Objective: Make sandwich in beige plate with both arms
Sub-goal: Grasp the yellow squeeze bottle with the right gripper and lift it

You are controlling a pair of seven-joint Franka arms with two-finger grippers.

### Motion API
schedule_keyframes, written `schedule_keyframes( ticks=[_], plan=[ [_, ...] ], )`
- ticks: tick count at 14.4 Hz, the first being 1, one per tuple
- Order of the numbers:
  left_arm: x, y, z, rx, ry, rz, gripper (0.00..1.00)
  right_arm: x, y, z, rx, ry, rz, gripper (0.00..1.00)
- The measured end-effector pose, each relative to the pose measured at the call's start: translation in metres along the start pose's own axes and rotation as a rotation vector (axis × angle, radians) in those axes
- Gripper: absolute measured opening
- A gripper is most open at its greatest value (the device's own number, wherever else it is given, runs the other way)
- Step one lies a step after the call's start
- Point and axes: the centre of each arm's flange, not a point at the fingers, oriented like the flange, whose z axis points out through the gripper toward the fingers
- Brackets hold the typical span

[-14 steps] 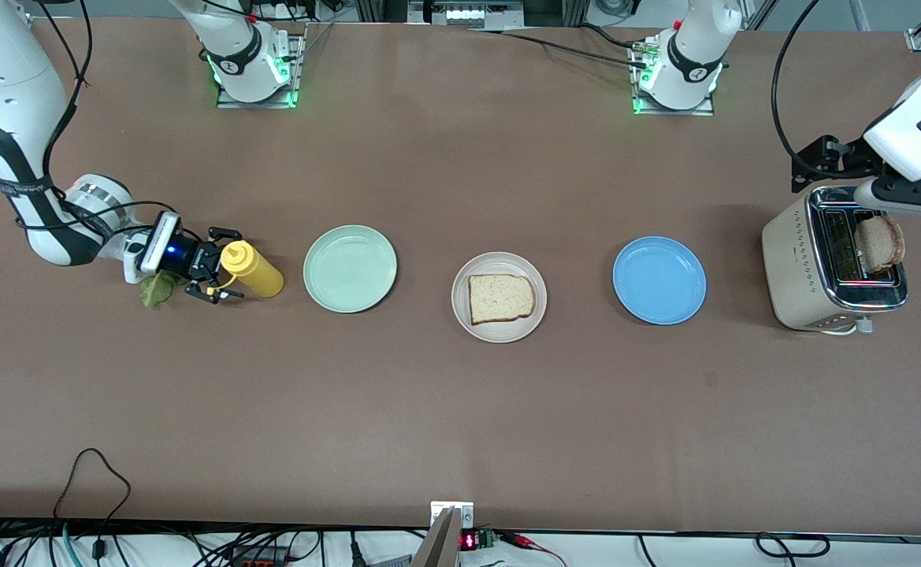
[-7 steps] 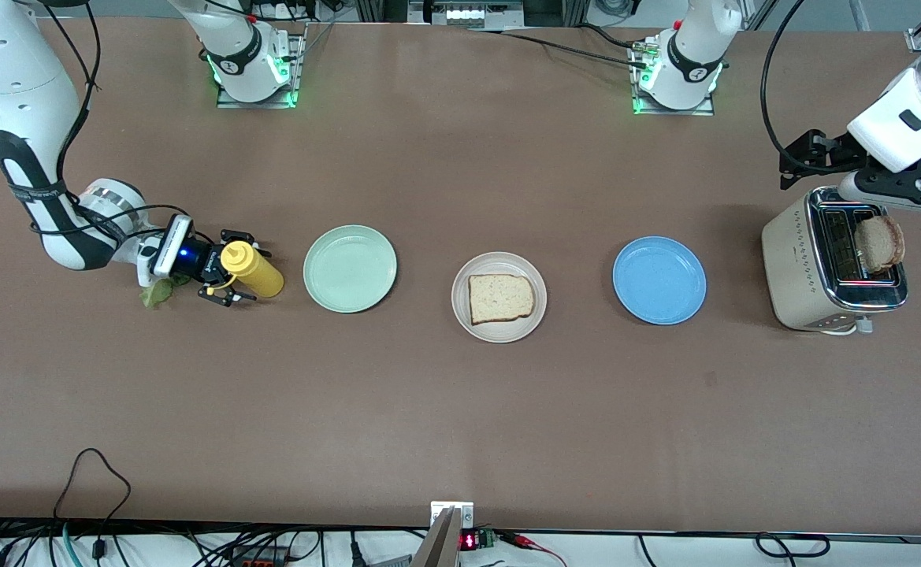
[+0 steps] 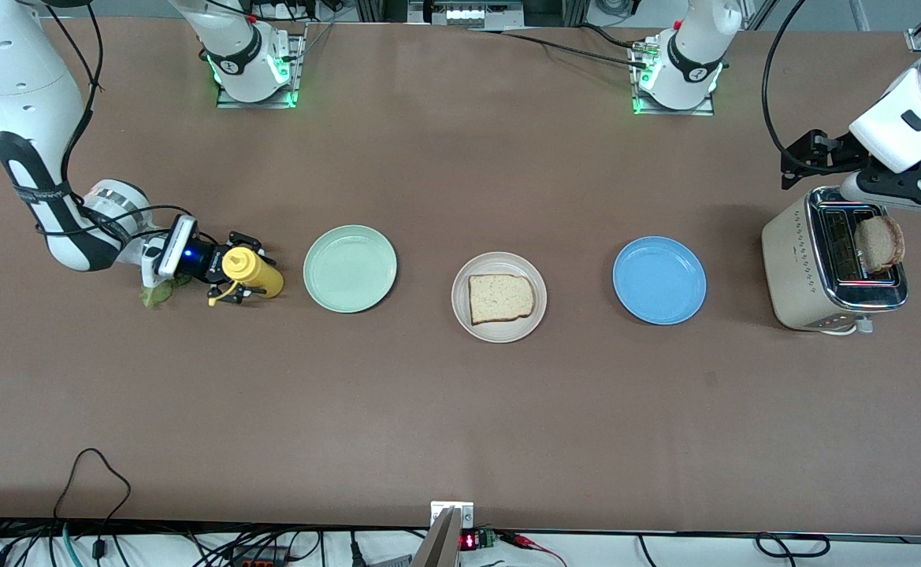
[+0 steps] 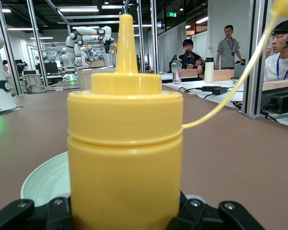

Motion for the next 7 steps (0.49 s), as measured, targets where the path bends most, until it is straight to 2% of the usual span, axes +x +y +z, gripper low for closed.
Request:
schedule_keyframes(
  ticks=[4,7],
  plan=[
    [0.0,0.0,0.0,0.0,0.0,0.0,1.0,0.005,0.008,0.001,-0.003,-0.009,-0.011,0.55],
    [-0.002,0.0,0.001,-0.001,-0.016,0.0,1.0,0.02,0.028,0.008,-0.011,-0.053,-0.012,0.55]
  ],
)
